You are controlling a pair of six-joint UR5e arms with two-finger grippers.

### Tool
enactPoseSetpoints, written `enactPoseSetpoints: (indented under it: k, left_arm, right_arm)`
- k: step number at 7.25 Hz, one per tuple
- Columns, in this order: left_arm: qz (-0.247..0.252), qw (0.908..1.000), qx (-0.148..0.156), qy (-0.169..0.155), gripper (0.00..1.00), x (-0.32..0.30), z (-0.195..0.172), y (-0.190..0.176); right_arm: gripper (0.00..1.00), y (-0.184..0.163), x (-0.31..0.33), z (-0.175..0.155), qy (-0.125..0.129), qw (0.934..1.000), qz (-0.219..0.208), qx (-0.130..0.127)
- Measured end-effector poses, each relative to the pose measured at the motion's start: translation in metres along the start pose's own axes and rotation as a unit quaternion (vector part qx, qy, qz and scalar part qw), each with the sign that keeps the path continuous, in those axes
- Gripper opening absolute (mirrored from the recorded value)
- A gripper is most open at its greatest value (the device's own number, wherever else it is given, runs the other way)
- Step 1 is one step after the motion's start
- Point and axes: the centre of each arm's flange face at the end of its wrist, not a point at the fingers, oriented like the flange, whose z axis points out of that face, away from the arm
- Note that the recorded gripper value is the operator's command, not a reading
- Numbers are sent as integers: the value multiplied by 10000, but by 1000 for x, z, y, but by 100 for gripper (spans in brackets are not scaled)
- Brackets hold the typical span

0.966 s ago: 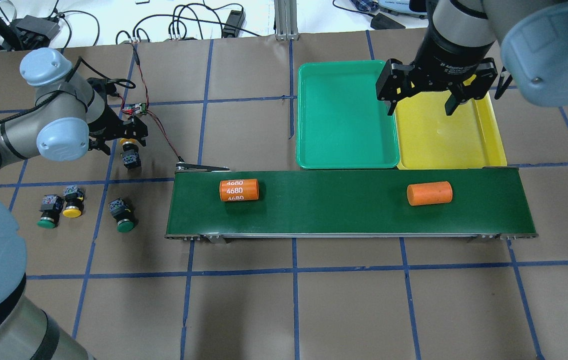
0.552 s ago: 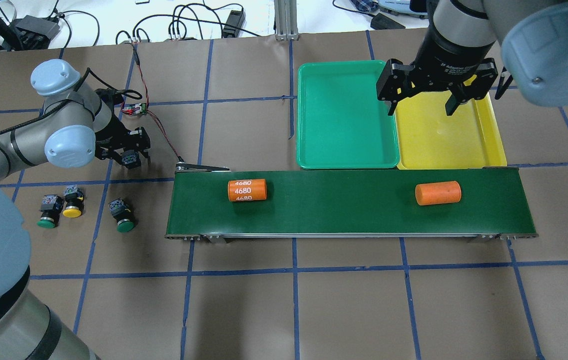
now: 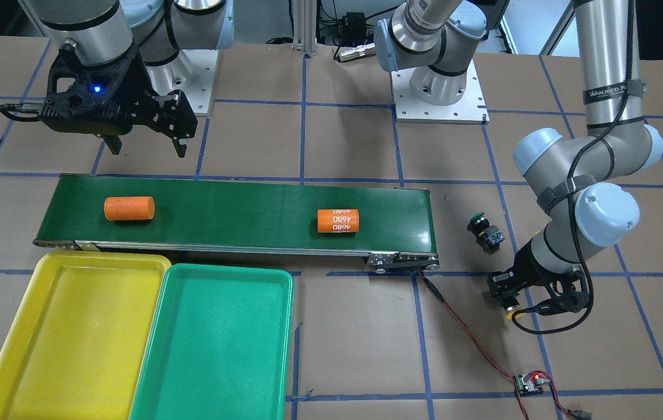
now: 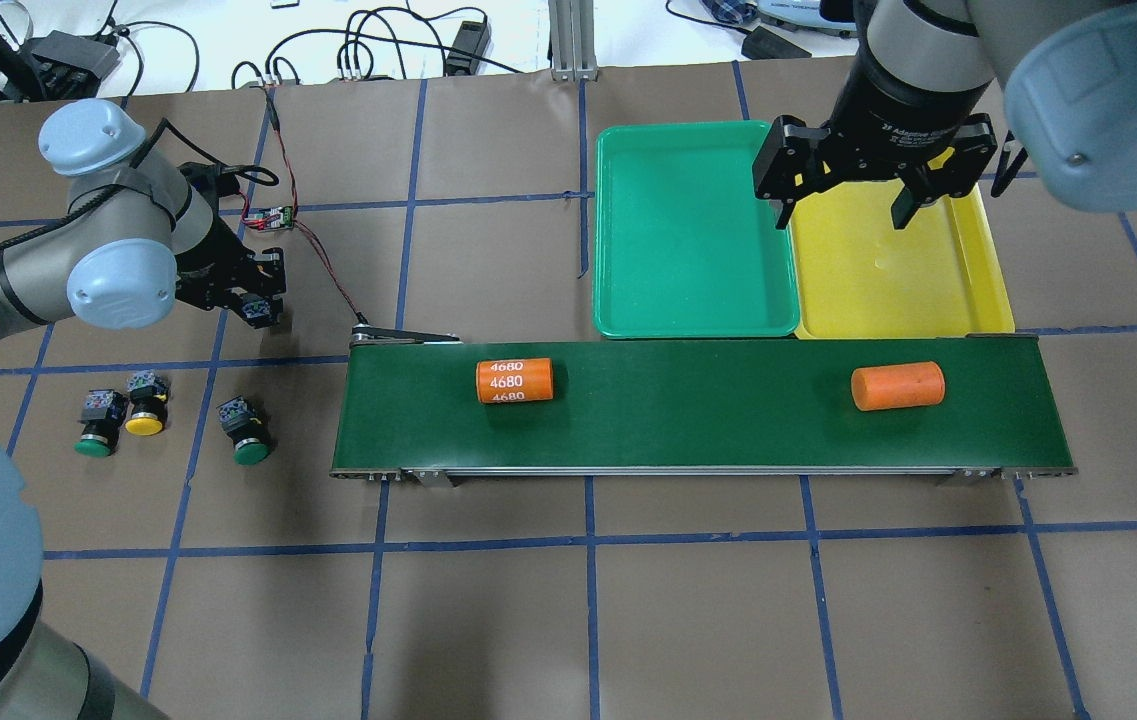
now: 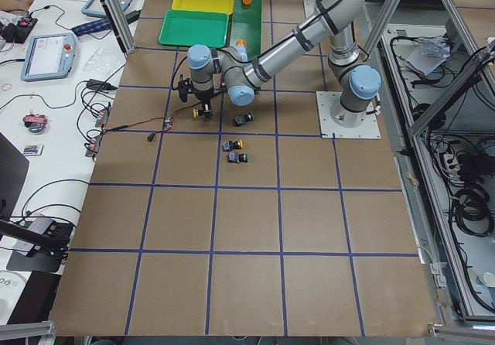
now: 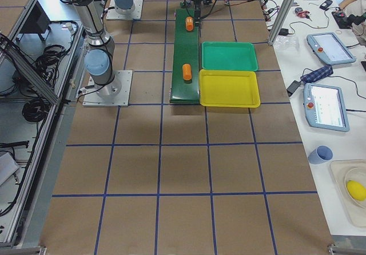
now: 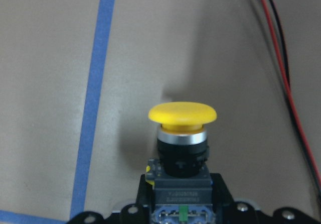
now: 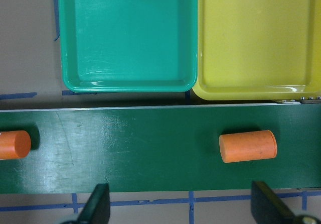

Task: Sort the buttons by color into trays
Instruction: 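Grasp the yellow-capped button with the left gripper, then carry the yellow-capped button with the left gripper onto the conveyor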

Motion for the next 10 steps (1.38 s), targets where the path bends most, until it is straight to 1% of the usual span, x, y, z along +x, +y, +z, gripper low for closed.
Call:
enactPoseSetpoints:
  k: [1, 2, 4, 6, 8, 9, 10]
  left_arm:
    - [83, 9999, -89, 82, 0, 13, -29, 20]
    - [227, 9995, -139, 197, 0, 35, -46, 50]
    - [606, 9977, -159, 271, 0, 80, -62, 111]
    - [1036, 9940, -245, 243, 0, 117, -58, 155]
    - [1230, 9915, -352, 232, 0, 128, -47, 168]
    - [1253, 9910, -406, 228, 37, 129, -42, 168]
    - [1247, 9909, -444, 231, 37, 129, -38, 167]
  right_arm:
    - [100, 0, 1, 0, 2, 10000, 7, 2]
    - [100, -1, 2, 0, 6, 10000, 12, -4]
    - [100, -1, 1, 2, -7, 10000, 13, -13]
    - [100, -1, 2, 2, -22, 10000, 24, -22]
    - [100, -2, 4, 3, -30, 10000, 41, -33]
    - [100, -2, 4, 3, -31, 10000, 43, -36]
    - [100, -2, 4, 3, -31, 10000, 45, -35]
